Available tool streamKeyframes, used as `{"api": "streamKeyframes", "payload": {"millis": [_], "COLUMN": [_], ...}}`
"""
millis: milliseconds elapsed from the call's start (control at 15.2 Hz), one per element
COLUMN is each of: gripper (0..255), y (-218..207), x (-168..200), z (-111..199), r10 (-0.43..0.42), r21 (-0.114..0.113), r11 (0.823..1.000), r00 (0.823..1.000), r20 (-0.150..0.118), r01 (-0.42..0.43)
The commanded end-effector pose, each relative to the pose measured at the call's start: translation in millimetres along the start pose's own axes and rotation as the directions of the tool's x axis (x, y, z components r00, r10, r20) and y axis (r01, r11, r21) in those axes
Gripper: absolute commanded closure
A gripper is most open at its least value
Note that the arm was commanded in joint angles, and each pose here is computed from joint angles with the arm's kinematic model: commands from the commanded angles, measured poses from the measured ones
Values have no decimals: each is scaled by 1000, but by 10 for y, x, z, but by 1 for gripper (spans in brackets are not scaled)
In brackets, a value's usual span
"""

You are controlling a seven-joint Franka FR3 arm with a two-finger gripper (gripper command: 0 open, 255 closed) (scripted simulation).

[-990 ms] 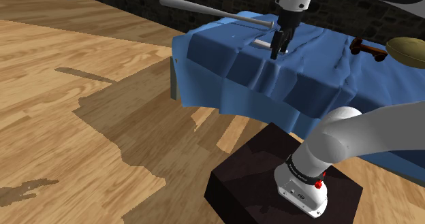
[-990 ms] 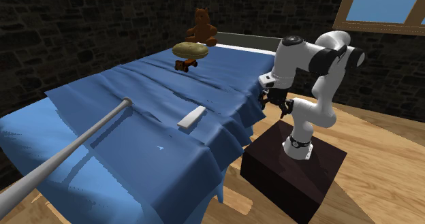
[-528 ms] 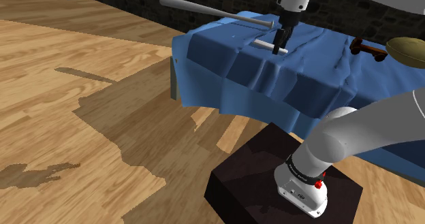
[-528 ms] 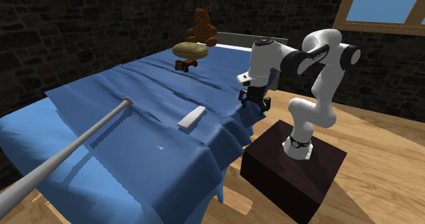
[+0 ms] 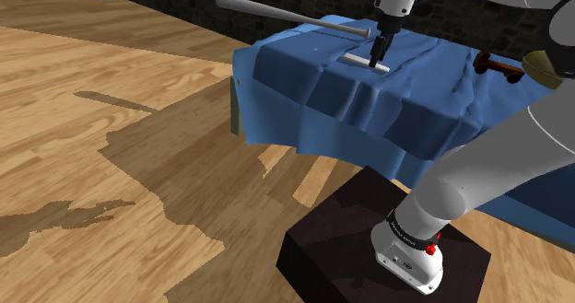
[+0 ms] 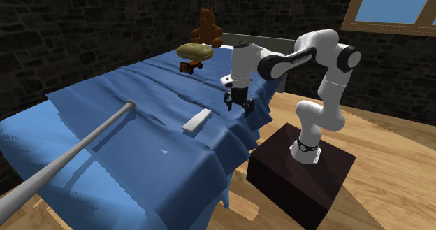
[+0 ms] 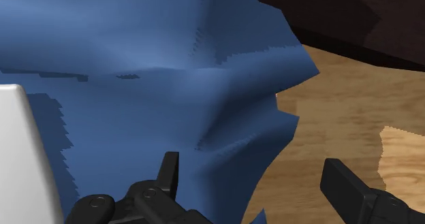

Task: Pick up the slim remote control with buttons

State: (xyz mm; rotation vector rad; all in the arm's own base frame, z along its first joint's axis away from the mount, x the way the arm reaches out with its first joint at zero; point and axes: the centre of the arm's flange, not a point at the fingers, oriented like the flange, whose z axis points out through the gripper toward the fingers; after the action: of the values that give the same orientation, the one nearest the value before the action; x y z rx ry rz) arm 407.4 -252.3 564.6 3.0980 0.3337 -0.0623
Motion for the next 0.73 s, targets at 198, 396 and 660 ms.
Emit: {"api": "streamKeyframes", "payload": {"millis": [198, 396, 660], "gripper": [0, 0, 0], "y": [645, 1019, 1515], "x": [195, 316, 490], "z": [105, 173, 264], "r10": [-32, -50, -74], "r21": [7, 12, 18], "r11": [999, 999, 997], "r00": [999, 998, 996], "r20": [-16, -25, -38], "r01": [32, 51, 75]}}
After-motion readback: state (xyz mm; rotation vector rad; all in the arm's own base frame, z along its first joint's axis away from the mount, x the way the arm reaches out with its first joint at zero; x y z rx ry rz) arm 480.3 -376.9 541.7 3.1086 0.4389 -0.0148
